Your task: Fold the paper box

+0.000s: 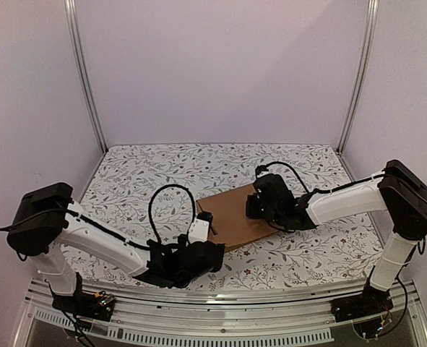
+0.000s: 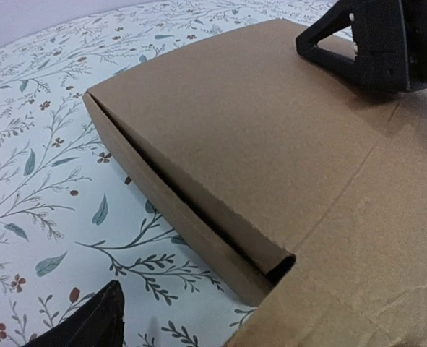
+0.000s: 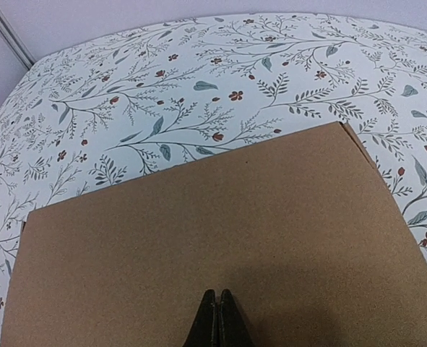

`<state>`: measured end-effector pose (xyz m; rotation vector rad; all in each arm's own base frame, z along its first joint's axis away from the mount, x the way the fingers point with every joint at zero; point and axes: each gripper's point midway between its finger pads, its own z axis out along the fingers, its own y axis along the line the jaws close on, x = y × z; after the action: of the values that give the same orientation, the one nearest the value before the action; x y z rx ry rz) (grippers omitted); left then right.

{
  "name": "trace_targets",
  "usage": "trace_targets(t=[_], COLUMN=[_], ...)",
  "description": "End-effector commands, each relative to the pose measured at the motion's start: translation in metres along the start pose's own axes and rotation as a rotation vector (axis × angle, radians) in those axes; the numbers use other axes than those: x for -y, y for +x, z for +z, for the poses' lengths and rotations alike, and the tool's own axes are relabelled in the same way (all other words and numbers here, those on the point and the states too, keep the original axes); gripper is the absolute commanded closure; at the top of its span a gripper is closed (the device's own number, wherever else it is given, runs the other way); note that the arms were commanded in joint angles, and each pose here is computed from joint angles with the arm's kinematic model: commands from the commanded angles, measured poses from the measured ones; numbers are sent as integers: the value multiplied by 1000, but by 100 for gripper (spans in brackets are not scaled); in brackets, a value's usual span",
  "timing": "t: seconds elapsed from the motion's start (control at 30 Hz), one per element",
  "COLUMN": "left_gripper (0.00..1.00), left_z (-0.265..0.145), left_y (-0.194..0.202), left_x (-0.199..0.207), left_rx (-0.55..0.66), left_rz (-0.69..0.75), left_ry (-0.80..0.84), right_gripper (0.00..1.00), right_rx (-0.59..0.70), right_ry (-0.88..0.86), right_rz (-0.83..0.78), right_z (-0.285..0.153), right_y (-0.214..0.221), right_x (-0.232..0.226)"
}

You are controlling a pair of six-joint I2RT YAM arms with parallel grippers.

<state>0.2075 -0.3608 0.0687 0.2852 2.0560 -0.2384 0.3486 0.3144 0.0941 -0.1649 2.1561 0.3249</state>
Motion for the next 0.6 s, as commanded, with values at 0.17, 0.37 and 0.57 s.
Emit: trace_targets(t=[0.17,0.37,0.57], left_gripper=[19,19,18], left_z=[-32,-62,-95], left_y=[1,-16,-43], left_x=[10,13,-3], left_rx=[-105,-104,-97], left_rz=[62,108,86], left_ry=[179,322,415], right_gripper=[100,100,100], right_rx=[-33,-25,-44], right_ry=[25,16,7], right_rz=[-9,-17,-24], right_z=[12,12,17], right_y=[25,21,28], right_x=[6,2,0])
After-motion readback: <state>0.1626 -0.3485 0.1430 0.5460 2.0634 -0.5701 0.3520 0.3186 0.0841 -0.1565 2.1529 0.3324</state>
